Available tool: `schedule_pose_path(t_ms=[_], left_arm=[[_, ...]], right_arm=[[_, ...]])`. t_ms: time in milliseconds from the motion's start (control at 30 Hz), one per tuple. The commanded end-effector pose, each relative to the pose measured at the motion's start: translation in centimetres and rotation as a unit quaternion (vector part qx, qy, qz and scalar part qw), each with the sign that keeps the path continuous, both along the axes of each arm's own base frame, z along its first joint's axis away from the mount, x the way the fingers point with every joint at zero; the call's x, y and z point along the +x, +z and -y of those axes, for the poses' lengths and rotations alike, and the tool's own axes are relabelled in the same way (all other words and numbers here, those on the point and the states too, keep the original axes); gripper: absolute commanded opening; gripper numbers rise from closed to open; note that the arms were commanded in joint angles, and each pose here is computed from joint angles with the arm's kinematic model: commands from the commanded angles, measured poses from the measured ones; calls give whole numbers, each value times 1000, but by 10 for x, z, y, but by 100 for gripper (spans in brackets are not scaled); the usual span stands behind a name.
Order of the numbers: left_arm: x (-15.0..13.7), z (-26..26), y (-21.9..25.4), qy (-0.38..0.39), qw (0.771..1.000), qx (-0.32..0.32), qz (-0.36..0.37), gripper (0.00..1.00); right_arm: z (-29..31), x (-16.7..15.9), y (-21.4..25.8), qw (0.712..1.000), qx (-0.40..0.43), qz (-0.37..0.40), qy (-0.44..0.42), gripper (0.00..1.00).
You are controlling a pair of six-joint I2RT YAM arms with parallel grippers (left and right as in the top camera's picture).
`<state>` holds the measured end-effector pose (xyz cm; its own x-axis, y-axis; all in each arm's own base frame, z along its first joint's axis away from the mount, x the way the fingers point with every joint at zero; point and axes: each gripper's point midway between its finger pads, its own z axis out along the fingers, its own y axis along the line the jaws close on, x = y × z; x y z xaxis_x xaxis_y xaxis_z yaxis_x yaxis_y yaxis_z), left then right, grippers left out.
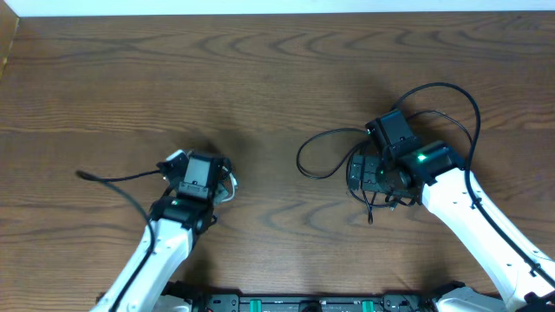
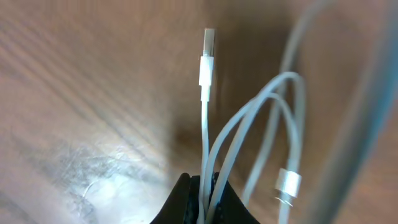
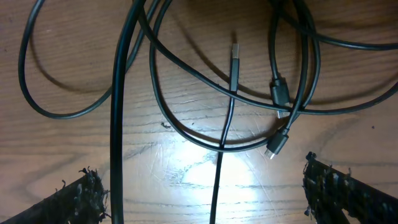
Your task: Untangle cables
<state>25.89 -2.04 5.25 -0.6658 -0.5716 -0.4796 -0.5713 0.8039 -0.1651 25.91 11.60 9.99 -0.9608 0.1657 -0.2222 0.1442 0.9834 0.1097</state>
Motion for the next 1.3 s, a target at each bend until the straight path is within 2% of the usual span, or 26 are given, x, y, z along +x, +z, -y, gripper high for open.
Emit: schedule_pose_path(t_ms=[0,300,467,633,833,1000,1133,1267], left_arm=[[14,-3,27,-7,998,4,57,8],[51,-46,78,63,982,-20,176,8],[81,-77,126,72,963,-44,255,8],[100,-121,151,107,947,-61,296,8],[116,-169,123,148,939,-126,284,8],[112,-221,83,220,928,-138,268,7],[115,-243,69,223,919,-158,283,8],[102,-269,53,285,898,-180,282,8]], right_arm=[[1,1,1,1000,-5,4,-4,99],[1,2,1,1000,-4,5,-4,99],[-1,5,2,1000,-1,11,-4,99],[-2,8,3,1000,2,18,-4,99],[-3,8,3,1000,2,19,-4,99],[-3,8,3,1000,2,19,-4,99],[-3,9,3,1000,3,19,-4,99],[-2,8,3,1000,2,18,-4,99]])
